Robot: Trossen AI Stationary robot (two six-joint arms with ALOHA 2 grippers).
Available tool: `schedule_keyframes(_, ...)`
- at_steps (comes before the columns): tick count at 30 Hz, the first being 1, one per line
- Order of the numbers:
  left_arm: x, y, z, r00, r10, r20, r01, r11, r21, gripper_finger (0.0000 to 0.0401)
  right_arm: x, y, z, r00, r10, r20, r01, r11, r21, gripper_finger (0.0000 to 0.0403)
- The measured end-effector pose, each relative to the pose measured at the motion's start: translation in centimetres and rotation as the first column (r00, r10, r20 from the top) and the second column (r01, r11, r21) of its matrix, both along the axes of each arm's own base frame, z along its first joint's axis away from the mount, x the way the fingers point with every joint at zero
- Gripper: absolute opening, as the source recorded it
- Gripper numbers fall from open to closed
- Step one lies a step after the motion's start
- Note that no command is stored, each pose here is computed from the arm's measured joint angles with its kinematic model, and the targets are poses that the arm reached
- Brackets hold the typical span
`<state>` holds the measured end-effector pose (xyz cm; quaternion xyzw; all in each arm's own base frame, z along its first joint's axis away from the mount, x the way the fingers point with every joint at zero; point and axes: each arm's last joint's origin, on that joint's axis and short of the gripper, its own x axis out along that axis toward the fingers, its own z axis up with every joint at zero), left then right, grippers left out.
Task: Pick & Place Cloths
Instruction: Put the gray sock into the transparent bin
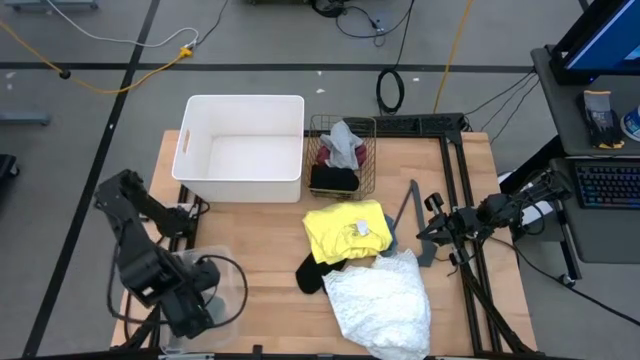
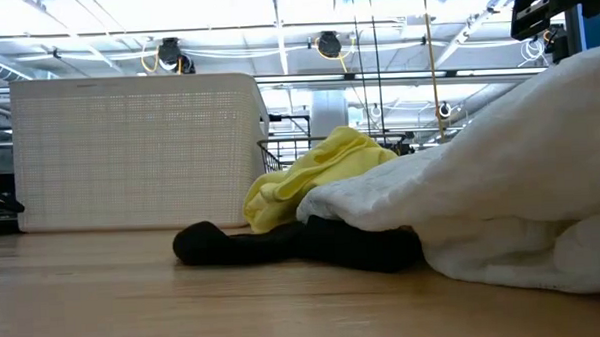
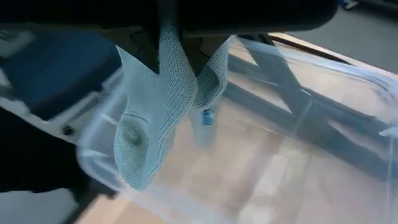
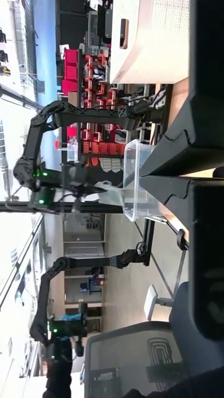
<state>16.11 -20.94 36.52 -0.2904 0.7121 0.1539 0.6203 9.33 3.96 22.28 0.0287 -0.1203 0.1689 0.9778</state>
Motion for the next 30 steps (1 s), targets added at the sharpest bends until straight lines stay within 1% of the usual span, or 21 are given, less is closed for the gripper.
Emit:
schedule_keyframes(6,-0.1,0.2,-3.3,0.996,0.012,-0.083,-0.004,0.995,0.104,0.0003,0.0,0.0,0.0,1.000,0.000,0.000,0.000,1.000,0.000,0.0000)
schedule_keyframes(9,-0.2,0.4,-4.6,0.993,0.038,-0.115,-0.021,0.989,0.147,0.0003,0.0,0.0,0.0,1.000,0.000,0.000,0.000,1.000,0.000,0.0000)
schedule_keyframes(17,0.1,-0.1,-7.8,0.992,0.059,-0.115,-0.043,0.990,0.135,0.0003,0.0,0.0,0.0,1.000,0.000,-0.001,0.000,1.000,0.000,0.0000)
schedule_keyframes(22,0.0,-0.1,-10.0,0.987,0.083,-0.140,-0.064,0.988,0.139,0.0003,0.0,0.0,0.0,1.000,0.001,-0.001,-0.001,1.000,0.000,0.0000)
schedule_keyframes(26,-0.2,-0.1,-11.1,0.986,0.085,-0.145,-0.064,0.988,0.141,0.0004,0.0,0.0,0.0,1.000,0.001,-0.001,-0.001,1.000,0.000,0.0000)
schedule_keyframes(30,-0.6,0.0,-11.9,0.982,0.094,-0.161,-0.066,0.984,0.167,0.0013,0.0,0.0,0.0,1.000,0.000,-0.001,0.000,1.000,0.000,0.0000)
